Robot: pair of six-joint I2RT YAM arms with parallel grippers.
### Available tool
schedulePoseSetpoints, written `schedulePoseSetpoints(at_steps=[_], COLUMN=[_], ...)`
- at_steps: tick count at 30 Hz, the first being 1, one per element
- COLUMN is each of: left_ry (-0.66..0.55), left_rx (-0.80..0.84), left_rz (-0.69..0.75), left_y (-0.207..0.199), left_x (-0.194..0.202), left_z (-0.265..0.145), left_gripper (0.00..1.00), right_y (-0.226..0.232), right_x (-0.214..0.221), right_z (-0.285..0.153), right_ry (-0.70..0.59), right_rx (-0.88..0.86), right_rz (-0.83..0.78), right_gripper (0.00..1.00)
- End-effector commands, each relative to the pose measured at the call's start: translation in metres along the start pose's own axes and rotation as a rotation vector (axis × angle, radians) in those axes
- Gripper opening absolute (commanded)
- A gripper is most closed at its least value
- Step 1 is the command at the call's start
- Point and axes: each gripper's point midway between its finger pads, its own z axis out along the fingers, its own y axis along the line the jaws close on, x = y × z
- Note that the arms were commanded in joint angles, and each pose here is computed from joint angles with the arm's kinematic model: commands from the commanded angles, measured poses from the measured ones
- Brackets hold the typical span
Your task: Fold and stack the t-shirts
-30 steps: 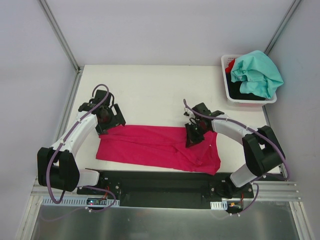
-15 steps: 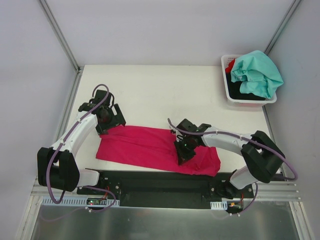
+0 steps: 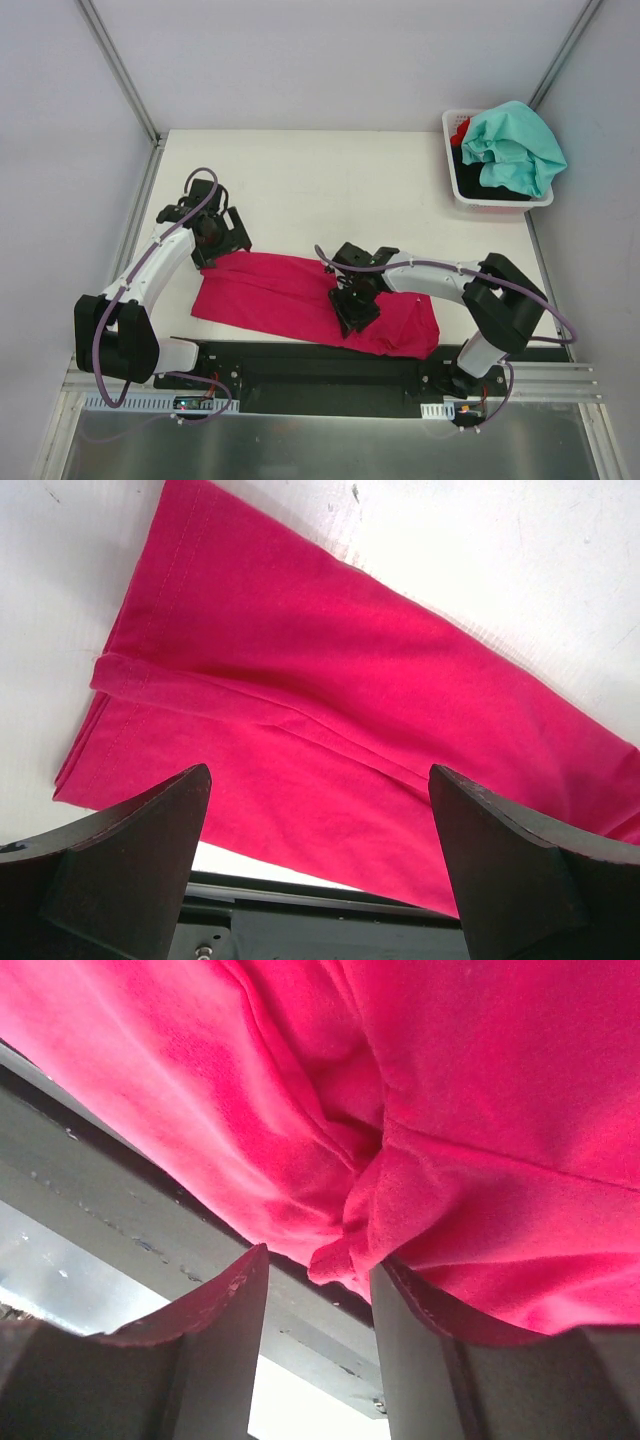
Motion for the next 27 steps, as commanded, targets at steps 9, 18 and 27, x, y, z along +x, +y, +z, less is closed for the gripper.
schedulePoseSetpoints(at_steps=[9, 18, 27], left_ry=[-0.025, 0.039, 0.086], left_rx=[0.050, 0.129, 0.175], left_rz=[0.018, 0.104, 0.036], left_y=[-0.014, -0.033, -0.041], left_x=[-0.012, 0.003, 0.016], left_z=[-0.019, 0.013, 0.056], left_gripper=[0.91, 0.91, 0.91], right_y=[-0.011, -0.064, -0.081], right_x=[-0.038, -0.060, -0.072], right_z=[-0.083, -0.114, -0.106], right_ry=[-0.182, -0.454, -0.472], right_rx=[0.173, 0.161, 0.159], right_rz=[-0.016, 0.252, 0.306], right_gripper=[0.51, 0.53, 0.52])
